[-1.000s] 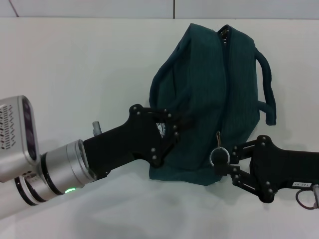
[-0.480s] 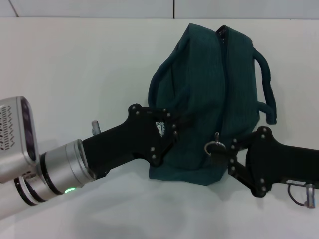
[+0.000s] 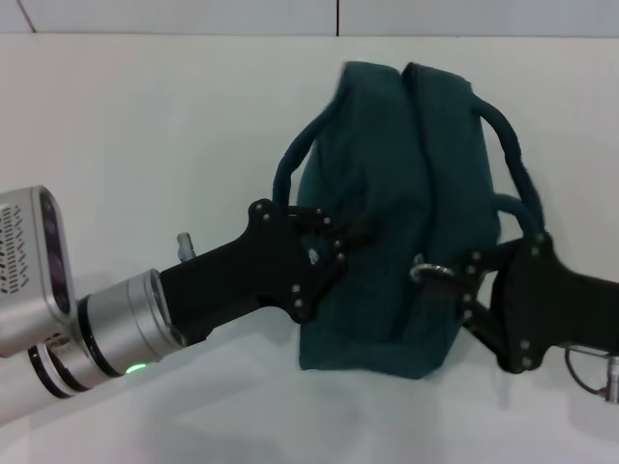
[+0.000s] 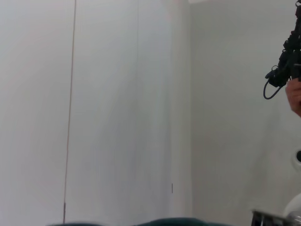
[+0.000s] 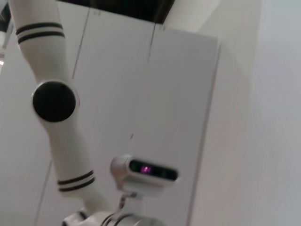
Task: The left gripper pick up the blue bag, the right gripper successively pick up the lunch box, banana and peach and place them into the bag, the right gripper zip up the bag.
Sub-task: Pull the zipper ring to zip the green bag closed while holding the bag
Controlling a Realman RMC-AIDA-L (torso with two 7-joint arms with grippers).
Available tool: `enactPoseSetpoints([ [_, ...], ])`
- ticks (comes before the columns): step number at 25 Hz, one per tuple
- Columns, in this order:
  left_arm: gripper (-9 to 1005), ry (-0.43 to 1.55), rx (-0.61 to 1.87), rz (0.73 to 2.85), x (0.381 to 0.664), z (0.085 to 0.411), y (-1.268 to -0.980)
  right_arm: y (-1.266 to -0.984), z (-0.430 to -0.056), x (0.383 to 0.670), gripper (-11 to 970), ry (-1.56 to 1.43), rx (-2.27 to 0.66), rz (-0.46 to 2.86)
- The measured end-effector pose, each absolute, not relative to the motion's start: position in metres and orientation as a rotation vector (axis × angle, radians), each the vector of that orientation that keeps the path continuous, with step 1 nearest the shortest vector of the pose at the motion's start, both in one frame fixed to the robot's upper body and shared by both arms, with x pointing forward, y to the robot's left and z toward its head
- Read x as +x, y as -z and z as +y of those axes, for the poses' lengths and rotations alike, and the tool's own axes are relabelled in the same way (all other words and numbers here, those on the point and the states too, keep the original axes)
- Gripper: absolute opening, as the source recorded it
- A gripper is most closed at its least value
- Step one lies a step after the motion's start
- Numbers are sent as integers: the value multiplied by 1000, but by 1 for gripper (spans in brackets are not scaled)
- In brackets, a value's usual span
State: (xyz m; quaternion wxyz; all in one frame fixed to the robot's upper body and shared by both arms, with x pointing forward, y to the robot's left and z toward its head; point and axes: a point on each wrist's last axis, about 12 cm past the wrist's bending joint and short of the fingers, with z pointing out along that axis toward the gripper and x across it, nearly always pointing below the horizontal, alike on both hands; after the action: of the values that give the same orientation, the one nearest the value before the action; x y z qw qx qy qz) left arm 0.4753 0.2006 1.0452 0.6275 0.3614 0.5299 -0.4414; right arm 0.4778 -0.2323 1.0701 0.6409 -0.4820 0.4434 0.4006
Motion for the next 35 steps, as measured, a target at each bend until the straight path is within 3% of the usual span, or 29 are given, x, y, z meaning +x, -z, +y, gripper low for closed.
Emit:
enactPoseSetpoints([
  [13,51,997,819,1210,476,202,-1046,-1070,-256,471,34,-813,-1001,1028],
  [26,51,996,822,1209,477,201,-1046,-1070,-284,461,48,-1018,-979,1198],
  [30,52,986,811,1212,478,202,-1046,-1067,-286,460,167,-1045,-936,1267],
  [35,52,981,812,1217,479,202,-1046,-1062,-284,462,216,-1128,-920,1381],
])
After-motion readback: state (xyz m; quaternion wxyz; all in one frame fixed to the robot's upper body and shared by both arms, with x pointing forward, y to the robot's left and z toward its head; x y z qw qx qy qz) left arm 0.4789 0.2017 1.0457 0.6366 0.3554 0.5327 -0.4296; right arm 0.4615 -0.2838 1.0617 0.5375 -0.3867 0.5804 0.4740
